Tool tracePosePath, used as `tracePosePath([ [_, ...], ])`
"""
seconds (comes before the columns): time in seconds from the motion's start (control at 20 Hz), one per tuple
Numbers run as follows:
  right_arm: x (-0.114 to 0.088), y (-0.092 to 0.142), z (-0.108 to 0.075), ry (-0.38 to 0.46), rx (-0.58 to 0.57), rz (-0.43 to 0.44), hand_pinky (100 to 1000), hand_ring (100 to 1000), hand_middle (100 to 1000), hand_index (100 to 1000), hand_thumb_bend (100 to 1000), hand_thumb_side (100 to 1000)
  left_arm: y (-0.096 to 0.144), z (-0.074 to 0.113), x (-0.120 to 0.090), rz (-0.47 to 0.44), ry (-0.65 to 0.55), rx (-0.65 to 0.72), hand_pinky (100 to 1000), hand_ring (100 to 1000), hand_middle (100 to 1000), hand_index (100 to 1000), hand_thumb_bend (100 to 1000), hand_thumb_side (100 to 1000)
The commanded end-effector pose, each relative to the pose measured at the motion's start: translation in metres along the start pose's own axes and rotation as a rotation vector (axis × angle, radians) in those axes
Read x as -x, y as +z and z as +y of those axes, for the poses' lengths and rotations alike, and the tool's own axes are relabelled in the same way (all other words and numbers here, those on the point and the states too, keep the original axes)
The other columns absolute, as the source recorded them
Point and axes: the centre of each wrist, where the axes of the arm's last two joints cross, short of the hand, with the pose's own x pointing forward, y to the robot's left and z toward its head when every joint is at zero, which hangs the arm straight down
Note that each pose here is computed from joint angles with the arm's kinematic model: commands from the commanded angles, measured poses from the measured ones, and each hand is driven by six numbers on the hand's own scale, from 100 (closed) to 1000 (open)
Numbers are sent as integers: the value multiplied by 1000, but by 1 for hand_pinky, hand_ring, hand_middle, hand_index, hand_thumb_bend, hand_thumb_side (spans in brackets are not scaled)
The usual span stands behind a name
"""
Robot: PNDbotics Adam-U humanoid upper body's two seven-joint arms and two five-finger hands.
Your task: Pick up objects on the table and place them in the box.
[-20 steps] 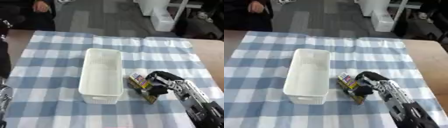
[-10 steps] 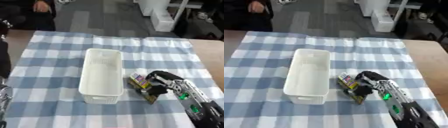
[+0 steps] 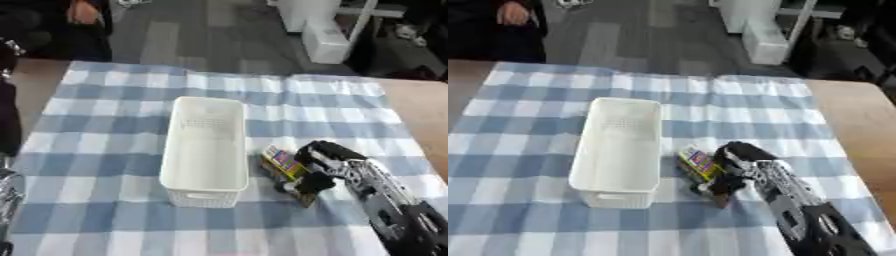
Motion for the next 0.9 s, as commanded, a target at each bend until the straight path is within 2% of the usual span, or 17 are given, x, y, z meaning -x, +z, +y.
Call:
tracePosePath([
  [0.05,-4,6,-7,87,99,16,100,328,347,589,637,479,-6,1,-7,-34,-10,19,673,715,794,856,610,949],
  [0.15,-8,10,-10,139,163,16,100,236,242,502,612,460,-6,1,-7,-34,-10,19,673,715,794,856,610,949],
  [0.2,-10,12,-12,159,202,10,100,176,185,440,564,454,-6,1,-7,-34,-10,20,673,715,794,855,610,949],
  [0.3,-13,16,-15,186,274,-3,100,100,128,406,579,452,-6,1,-7,-35,-10,20,673,715,794,855,610,949],
  [0.45,-15,19,-17,205,345,-27,100,100,100,404,586,464,-6,1,-7,-35,-9,21,673,715,794,855,610,949],
  [0.65,-19,29,-25,189,419,-86,100,100,100,395,553,505,-7,1,-7,-36,-8,22,673,715,794,855,609,949],
  [0.9,-22,42,-35,129,440,-170,100,100,100,389,518,511,-7,1,-8,-37,-9,22,674,715,794,855,610,948],
])
